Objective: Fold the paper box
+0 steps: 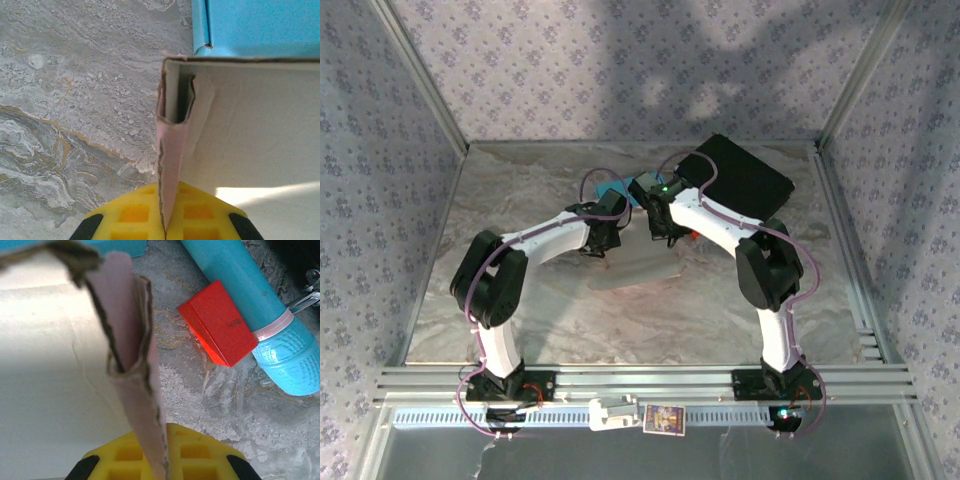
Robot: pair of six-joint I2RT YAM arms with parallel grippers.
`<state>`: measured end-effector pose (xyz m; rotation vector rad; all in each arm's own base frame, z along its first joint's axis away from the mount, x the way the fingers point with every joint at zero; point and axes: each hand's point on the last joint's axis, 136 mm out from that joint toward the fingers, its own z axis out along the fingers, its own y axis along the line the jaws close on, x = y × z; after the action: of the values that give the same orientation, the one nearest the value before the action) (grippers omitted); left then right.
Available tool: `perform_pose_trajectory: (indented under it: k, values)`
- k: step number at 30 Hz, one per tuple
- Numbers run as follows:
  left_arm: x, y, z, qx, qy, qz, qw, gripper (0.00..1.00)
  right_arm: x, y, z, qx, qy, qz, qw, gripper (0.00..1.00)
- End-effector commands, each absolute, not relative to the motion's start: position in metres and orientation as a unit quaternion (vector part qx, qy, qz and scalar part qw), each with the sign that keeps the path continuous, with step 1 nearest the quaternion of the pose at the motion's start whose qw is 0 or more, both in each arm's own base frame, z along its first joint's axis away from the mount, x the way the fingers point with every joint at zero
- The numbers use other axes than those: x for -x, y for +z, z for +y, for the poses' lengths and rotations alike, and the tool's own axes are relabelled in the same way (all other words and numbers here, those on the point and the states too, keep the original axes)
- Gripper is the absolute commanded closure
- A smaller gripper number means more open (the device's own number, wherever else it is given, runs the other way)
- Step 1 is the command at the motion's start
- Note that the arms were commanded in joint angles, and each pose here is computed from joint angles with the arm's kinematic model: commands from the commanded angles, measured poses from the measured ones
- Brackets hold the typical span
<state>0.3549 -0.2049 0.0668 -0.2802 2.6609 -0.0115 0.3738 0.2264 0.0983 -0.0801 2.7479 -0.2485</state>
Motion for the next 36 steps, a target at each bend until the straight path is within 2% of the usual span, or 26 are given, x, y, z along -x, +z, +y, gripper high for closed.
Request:
perform_pose_trajectory:
  k: [1,5,11,17,22,26,29,36]
  values:
    - [-0.351,0.068,-0.202,0.069,0.022,0.969,0.235,0.93,-0.368,0.095,0.223,0.025,-0.112,0.975,0.188,1.0]
    - [-0.351,0.068,-0.21,0.063,-0.024,0.972,0.227,0.7,-0.368,0.093,0.223,0.025,-0.11,0.977,0.183,1.0]
    - [-0.347,0.108,-0.22,0.065,-0.088,0.962,0.249,0.59,-0.365,0.091,0.218,0.01,-0.103,0.98,0.171,1.0]
    - [-0.33,0.136,-0.217,0.092,-0.106,0.964,0.225,0.58,-0.35,0.077,0.201,-0.057,-0.094,0.986,0.126,1.0]
    - [-0.319,0.164,-0.199,0.111,-0.108,0.957,0.245,0.58,-0.323,0.066,0.189,-0.121,-0.097,0.985,0.081,1.0]
    - [-0.312,0.182,-0.181,0.124,-0.11,0.954,0.252,0.59,-0.292,0.059,0.18,-0.19,-0.115,0.974,0.032,1.0]
    - [-0.303,0.189,-0.17,0.127,-0.109,0.954,0.248,0.59,-0.259,0.052,0.177,-0.272,-0.129,0.953,-0.032,1.0]
    - [-0.274,0.199,-0.15,0.124,-0.115,0.956,0.239,0.59,-0.209,0.034,0.202,-0.437,-0.057,0.889,-0.121,1.0]
